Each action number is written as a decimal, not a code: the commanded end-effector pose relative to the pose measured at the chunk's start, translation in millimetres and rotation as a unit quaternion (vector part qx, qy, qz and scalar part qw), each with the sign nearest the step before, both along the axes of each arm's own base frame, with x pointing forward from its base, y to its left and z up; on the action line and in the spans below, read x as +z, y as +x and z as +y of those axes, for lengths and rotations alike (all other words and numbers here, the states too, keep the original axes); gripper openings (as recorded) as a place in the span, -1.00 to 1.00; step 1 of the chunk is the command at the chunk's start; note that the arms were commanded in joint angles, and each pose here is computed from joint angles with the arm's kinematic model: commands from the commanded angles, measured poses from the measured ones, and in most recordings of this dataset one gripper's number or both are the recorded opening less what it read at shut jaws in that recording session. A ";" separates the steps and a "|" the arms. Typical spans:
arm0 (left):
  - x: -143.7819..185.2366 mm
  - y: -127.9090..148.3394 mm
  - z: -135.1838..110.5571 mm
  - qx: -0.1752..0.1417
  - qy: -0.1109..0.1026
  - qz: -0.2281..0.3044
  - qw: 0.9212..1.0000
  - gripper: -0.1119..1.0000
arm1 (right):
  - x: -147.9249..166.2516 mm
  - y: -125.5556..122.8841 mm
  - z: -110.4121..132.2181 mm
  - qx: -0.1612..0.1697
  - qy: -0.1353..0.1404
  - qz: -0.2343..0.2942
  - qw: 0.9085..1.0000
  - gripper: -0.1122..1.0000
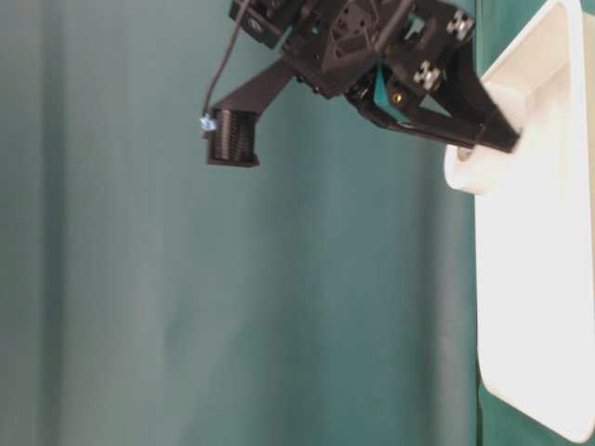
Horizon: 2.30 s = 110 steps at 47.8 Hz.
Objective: Put the tape alternately from left to right into the white case.
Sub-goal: 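Lift the white roll and carry it into the white tray, then release the white roll in the tray and withdraw the right gripper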
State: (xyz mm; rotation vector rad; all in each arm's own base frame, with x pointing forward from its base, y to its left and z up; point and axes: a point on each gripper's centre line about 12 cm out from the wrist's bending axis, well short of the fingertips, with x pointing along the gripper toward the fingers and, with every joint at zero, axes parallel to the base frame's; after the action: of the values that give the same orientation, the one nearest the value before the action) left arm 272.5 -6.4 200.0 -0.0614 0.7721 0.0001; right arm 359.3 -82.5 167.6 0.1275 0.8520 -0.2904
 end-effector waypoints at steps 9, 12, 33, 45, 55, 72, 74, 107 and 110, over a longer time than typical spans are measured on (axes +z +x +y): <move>6.1 3.0 0.4 0.001 0.000 -0.014 1.000 0.17 | 5.0 -2.0 -44.9 -0.038 -0.024 -0.015 0.999 -0.30; 5.7 2.8 0.4 0.001 0.000 -0.014 1.000 0.16 | 0.8 -2.8 -52.1 -0.045 -0.025 -0.014 0.999 -0.30; 5.3 2.9 0.4 0.001 -0.001 -0.013 1.000 0.17 | -16.4 -5.2 -80.7 -0.073 -0.021 -0.025 0.997 -0.30; 5.4 3.1 0.4 0.001 -0.001 -0.014 1.000 0.16 | -19.8 -5.2 -81.9 -0.074 -0.020 -0.022 0.997 -0.30; 5.9 3.4 0.4 0.001 -0.001 -0.015 1.000 0.17 | -19.1 -4.7 -82.2 -0.075 -0.020 -0.022 0.997 -0.30; 5.4 3.1 0.4 0.002 -0.002 -0.014 1.000 0.16 | -18.1 -3.9 -82.6 -0.075 -0.020 -0.023 0.997 -0.29; 5.8 3.3 0.4 0.002 -0.002 -0.014 1.000 0.16 | -18.6 -4.3 -82.4 -0.075 -0.019 -0.023 0.997 -0.21; 5.4 3.1 0.4 0.002 -0.002 -0.014 1.000 0.17 | -18.0 -4.1 -81.8 -0.074 -0.020 -0.023 0.997 0.52; 5.3 2.9 0.4 0.002 -0.002 -0.013 1.000 0.16 | -15.7 -3.1 -79.0 -0.071 -0.020 -0.026 0.997 0.52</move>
State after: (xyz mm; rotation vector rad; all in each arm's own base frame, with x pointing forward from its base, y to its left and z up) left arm 272.9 -6.4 199.7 -0.0643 0.7675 0.0013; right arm 349.7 -161.4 137.2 0.1675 0.8309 -0.4395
